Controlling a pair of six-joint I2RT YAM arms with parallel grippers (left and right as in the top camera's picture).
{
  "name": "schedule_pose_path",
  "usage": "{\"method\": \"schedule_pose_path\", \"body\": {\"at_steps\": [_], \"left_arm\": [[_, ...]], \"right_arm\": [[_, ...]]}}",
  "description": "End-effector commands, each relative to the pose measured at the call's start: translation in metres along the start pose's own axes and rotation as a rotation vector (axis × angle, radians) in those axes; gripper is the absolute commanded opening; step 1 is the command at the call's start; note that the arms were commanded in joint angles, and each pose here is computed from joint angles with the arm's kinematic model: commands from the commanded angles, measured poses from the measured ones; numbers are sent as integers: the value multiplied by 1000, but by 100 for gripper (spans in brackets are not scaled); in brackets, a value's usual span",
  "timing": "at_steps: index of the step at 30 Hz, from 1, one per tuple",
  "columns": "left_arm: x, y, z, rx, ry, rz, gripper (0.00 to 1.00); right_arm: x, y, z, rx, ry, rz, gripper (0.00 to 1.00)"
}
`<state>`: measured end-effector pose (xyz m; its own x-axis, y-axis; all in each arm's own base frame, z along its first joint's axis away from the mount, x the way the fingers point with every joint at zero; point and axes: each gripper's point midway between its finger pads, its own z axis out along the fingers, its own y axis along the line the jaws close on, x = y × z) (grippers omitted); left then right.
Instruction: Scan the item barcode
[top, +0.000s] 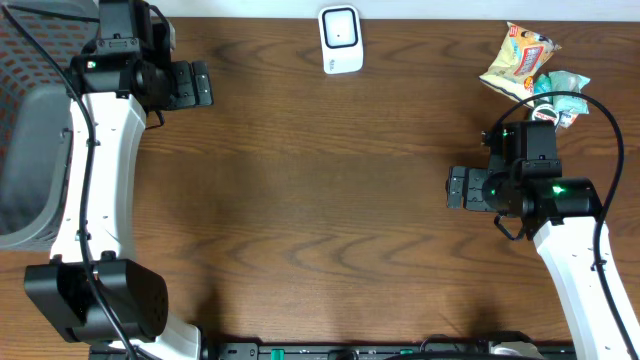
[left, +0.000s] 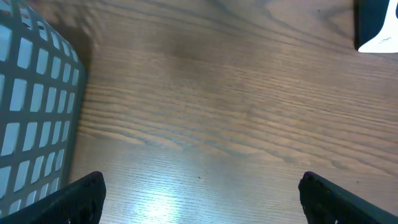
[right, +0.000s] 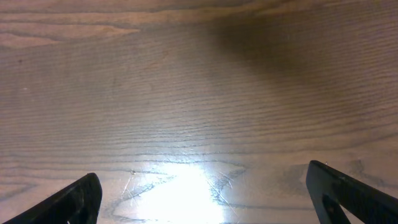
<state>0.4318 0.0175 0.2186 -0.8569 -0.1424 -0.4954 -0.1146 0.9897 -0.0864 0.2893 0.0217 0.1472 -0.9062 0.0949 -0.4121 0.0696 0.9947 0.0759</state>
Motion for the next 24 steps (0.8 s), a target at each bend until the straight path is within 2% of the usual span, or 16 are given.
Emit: {"method": "schedule_pose_path", "body": {"at_steps": [1, 9, 24], "left_arm": [[2, 0, 0, -2, 5, 15, 98], [2, 0, 0, -2, 5, 15, 98], [2, 0, 0, -2, 5, 15, 98]], "right_arm": [[4, 3, 0, -8, 9, 7, 99], [-3, 0, -2, -4, -42, -52, 99], [15, -8, 8, -89, -601, -50, 99]]}}
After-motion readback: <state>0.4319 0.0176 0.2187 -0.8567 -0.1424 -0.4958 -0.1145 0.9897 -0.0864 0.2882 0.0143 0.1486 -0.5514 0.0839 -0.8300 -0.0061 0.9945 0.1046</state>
